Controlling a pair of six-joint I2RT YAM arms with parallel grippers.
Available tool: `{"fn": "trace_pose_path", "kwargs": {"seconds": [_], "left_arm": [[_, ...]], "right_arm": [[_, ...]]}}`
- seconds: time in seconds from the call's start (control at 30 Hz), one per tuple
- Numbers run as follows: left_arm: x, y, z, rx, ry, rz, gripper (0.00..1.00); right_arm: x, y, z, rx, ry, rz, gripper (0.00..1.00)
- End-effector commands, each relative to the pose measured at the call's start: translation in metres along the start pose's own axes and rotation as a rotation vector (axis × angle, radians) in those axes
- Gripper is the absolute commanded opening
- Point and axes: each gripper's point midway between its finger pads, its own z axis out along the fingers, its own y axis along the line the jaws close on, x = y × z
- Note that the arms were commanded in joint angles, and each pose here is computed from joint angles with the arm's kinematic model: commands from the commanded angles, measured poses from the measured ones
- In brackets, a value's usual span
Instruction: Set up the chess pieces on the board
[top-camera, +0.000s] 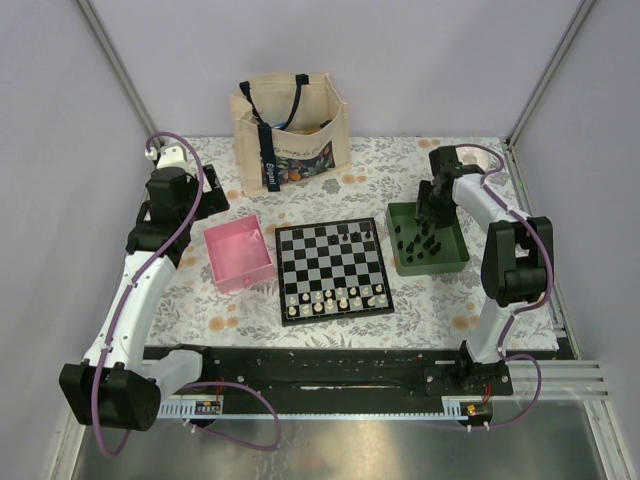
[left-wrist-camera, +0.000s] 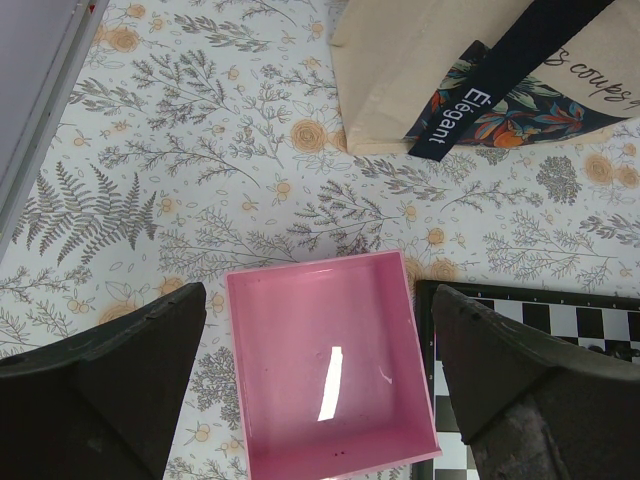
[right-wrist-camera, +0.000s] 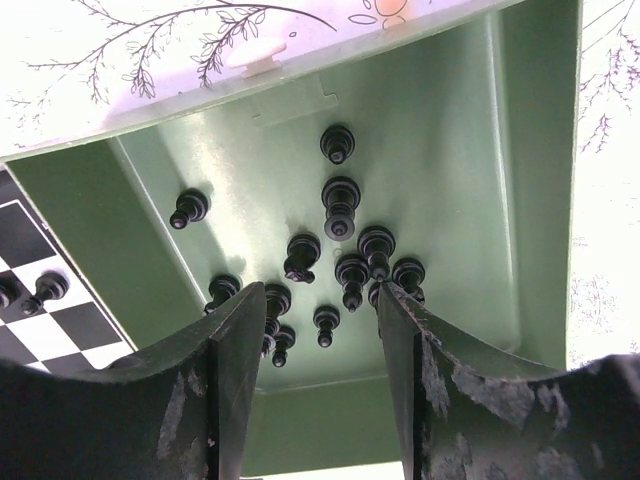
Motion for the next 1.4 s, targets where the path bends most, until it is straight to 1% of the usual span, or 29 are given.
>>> {"fn": "trace_pose_path", "kwargs": {"seconds": [0.0, 0.57, 0.63, 0.7, 0.83, 0.9, 1.37], "left_arm": [[-0.014, -0.003, -0.003, 0.014, -0.046, 0.004, 0.99], [-0.014, -0.004, -0.003, 0.019, -0.046, 0.003, 0.99], [-0.014, -0.003, -0.003, 0.016, -0.046, 0.003, 0.99], [-0.013, -0.002, -0.003, 0.013, -0.046, 0.002, 0.99], [-0.013, -0.003, -0.003, 0.016, -0.046, 0.003, 0.99], [-0.015, -0.003, -0.004, 0.017, -0.048, 0.001, 0.99], [-0.014, -0.002, -0.004, 0.015, -0.049, 0.001, 0.99]], "right_arm": [[-0.010, 0.001, 0.003, -0.005, -0.023, -0.001, 0.57], [-0.008, -0.001, 0.013, 0.009, -0.003, -0.010, 0.53], [-0.008, -0.002, 0.014, 0.015, -0.002, -0.011, 0.51], [-0.008, -0.001, 0.017, 0.010, 0.005, -0.013, 0.47], [-0.007, 0.000, 0.022, 0.011, 0.016, -0.014, 0.46], [-0.008, 0.001, 0.024, 0.008, 0.018, -0.014, 0.44], [-0.014, -0.002, 0.029, 0.023, -0.006, -0.010, 0.42]]}}
